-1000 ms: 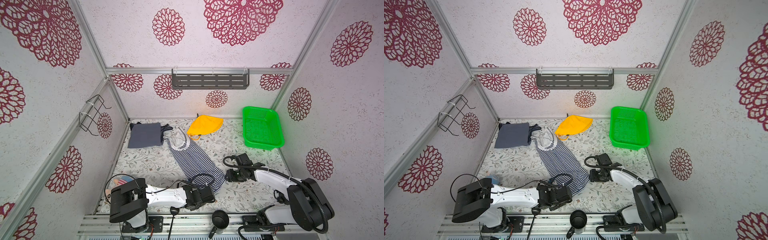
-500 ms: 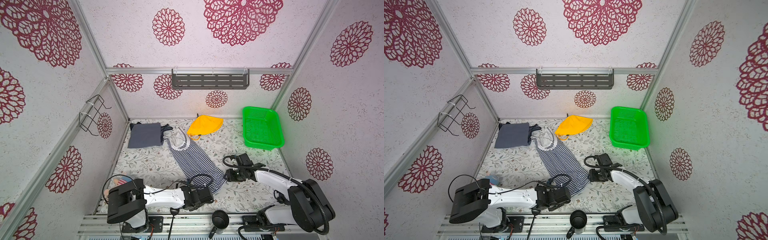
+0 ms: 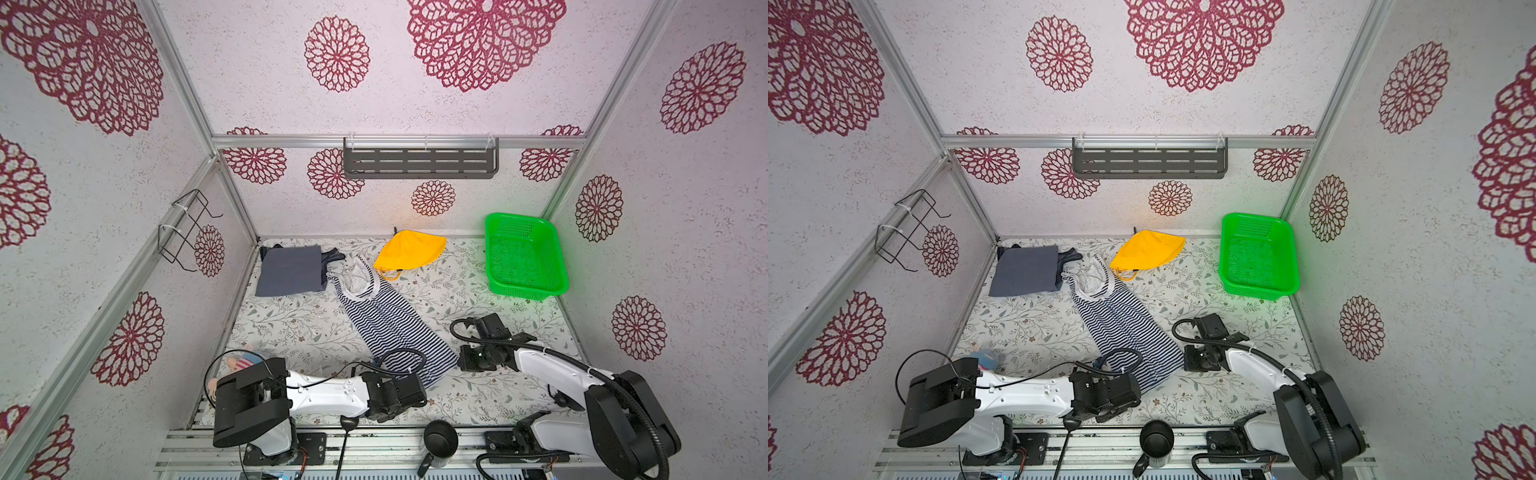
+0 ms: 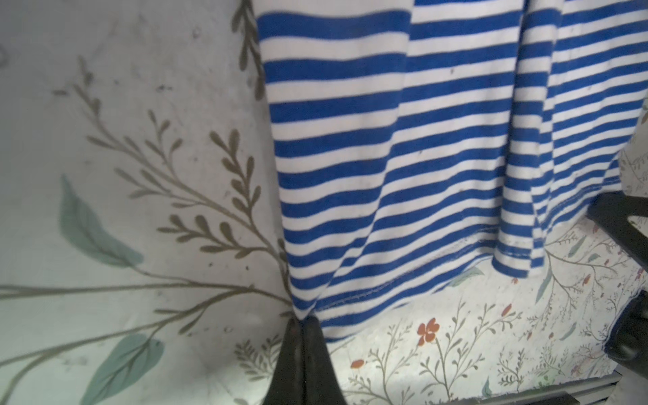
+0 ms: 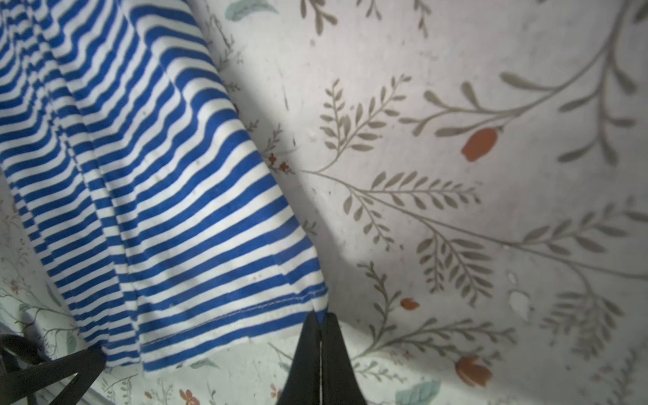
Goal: Fold and stack tank tops
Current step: Fold the tank top at the center of the table, then rotate the tank top at the center of the table, then smooth out the tank top at the center of the table.
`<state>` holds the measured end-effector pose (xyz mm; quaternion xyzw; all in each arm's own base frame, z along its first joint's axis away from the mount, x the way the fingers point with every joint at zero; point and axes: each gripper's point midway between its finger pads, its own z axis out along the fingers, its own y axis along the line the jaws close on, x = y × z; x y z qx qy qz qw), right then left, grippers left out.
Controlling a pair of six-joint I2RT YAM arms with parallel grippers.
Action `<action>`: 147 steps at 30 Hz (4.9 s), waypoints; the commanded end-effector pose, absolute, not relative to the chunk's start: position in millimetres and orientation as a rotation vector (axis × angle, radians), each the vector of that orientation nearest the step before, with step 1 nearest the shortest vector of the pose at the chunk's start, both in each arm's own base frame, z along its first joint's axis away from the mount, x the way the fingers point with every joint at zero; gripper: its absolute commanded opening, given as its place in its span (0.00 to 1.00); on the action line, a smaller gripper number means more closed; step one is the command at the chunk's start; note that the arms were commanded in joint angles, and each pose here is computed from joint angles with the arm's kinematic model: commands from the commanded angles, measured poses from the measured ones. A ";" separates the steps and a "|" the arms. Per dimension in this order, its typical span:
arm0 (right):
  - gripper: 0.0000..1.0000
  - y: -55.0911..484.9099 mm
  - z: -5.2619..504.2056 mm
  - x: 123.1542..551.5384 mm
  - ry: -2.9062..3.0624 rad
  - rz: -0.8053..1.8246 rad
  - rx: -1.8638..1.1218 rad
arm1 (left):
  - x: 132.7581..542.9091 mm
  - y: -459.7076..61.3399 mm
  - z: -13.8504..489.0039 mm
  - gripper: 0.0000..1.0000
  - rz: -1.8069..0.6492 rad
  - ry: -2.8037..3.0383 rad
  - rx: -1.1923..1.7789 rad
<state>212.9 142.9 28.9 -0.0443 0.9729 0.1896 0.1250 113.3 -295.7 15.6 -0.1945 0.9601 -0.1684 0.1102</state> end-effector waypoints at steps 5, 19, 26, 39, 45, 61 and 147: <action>0.00 137.5 47.3 195.4 2.862 0.554 -0.050 | 86.4 -287.5 20.9 0.00 -0.408 2.882 -0.500; 0.00 167.4 100.9 223.7 2.775 0.530 -0.184 | 119.1 -249.8 74.7 0.00 -0.426 2.764 -0.572; 0.00 209.1 123.9 288.3 2.651 0.580 -0.278 | 155.3 -199.3 92.6 0.00 -0.415 2.678 -0.645; 0.00 276.0 123.5 390.4 2.585 0.605 -0.409 | 231.7 -153.7 94.6 0.00 -0.361 2.631 -0.626; 0.00 295.1 108.1 423.4 2.595 0.592 -0.443 | 270.0 -136.2 85.8 0.00 -0.340 2.657 -0.582; 0.62 271.4 126.1 418.4 2.560 0.531 -0.490 | 334.5 -104.4 102.3 0.78 -0.314 2.615 -0.514; 0.00 242.4 113.6 352.5 2.517 0.798 -0.294 | 341.6 -184.0 100.4 0.00 -0.720 2.438 -0.504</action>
